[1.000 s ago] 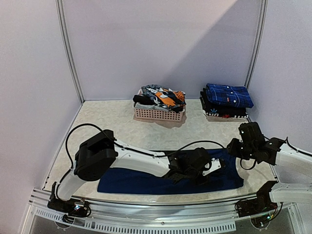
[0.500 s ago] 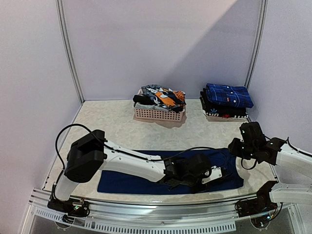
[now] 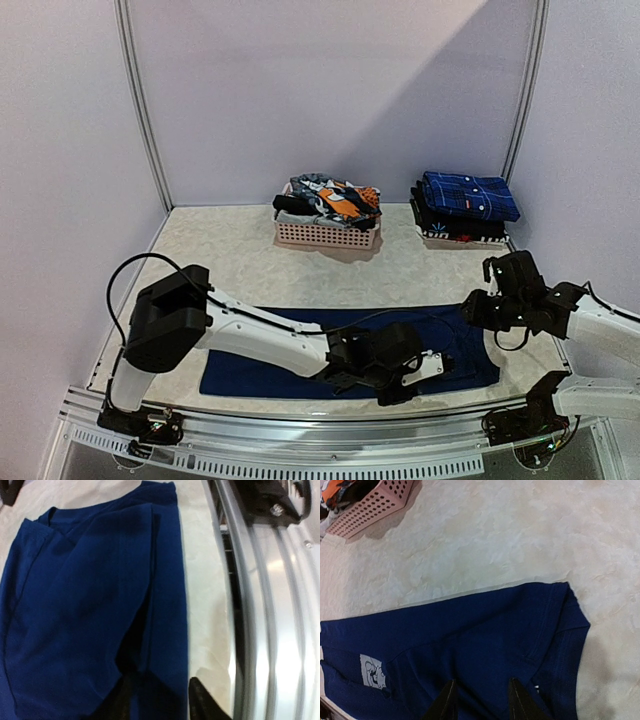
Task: Fold and stack the mixed laundry pile
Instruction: Adjust the 1/3-folded T-shirt at the center of the board, then rotate the rectangle-folded T-shirt at the center of the board.
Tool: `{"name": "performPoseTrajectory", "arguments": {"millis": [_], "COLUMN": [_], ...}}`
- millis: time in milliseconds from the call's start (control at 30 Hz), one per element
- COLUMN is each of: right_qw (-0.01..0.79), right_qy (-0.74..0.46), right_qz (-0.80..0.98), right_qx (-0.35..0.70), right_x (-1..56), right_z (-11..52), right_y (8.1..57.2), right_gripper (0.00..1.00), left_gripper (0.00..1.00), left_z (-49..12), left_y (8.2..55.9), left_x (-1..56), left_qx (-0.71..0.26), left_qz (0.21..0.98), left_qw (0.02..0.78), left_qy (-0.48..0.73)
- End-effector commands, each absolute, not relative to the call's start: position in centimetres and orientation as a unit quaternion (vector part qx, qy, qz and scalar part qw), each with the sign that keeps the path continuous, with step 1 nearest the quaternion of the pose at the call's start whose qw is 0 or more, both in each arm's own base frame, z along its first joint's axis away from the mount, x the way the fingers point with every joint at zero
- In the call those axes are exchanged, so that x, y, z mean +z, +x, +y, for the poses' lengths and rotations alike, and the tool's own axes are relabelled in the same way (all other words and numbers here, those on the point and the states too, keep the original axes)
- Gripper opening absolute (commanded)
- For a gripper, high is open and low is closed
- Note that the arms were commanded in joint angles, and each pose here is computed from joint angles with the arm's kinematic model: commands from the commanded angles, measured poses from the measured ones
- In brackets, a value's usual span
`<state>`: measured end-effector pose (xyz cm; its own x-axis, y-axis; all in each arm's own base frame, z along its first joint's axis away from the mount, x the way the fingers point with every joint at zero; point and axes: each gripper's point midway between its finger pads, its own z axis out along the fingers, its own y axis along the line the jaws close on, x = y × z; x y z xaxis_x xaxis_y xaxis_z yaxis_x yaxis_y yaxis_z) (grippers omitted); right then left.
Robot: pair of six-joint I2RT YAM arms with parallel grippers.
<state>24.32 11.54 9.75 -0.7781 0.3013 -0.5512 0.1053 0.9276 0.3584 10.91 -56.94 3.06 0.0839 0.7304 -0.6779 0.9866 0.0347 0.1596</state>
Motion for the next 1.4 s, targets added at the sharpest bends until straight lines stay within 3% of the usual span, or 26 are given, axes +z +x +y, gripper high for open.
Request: {"name": "performPoseTrajectory", "arguments": {"millis": [0, 233, 400, 733, 1367], "right_qw": [0.258, 0.232, 0.214, 0.177, 0.158], "right_qy": [0.063, 0.06, 0.066, 0.096, 0.098], "right_qz": [0.94, 0.941, 0.945, 0.962, 0.974], "right_qx": [0.212, 0.237, 0.237, 0.182, 0.128], "right_x": [9.2, 7.9, 6.6, 2.9, -0.4], "right_z": [14.5, 16.1, 16.6, 15.9, 17.4], "right_y": [23.4, 23.7, 24.2, 25.0, 30.0], "right_gripper": [0.35, 0.34, 0.34, 0.34, 0.34], "left_gripper": [0.46, 0.58, 0.59, 0.59, 0.54], "left_z": [-56.8, -51.0, -45.2, -36.8, -29.2], "left_y": [9.8, 15.7, 22.6, 31.7, 34.6], "left_x": [8.4, 11.7, 9.7, 7.5, 2.0], "left_qx": [-0.28, -0.279, -0.223, -0.146, -0.103], "left_qz": [0.632, 0.685, 0.772, 0.856, 0.912], "left_qw": [0.344, 0.393, 0.392, 0.381, 0.322], "left_qy": [0.635, 0.546, 0.448, 0.318, 0.232]}}
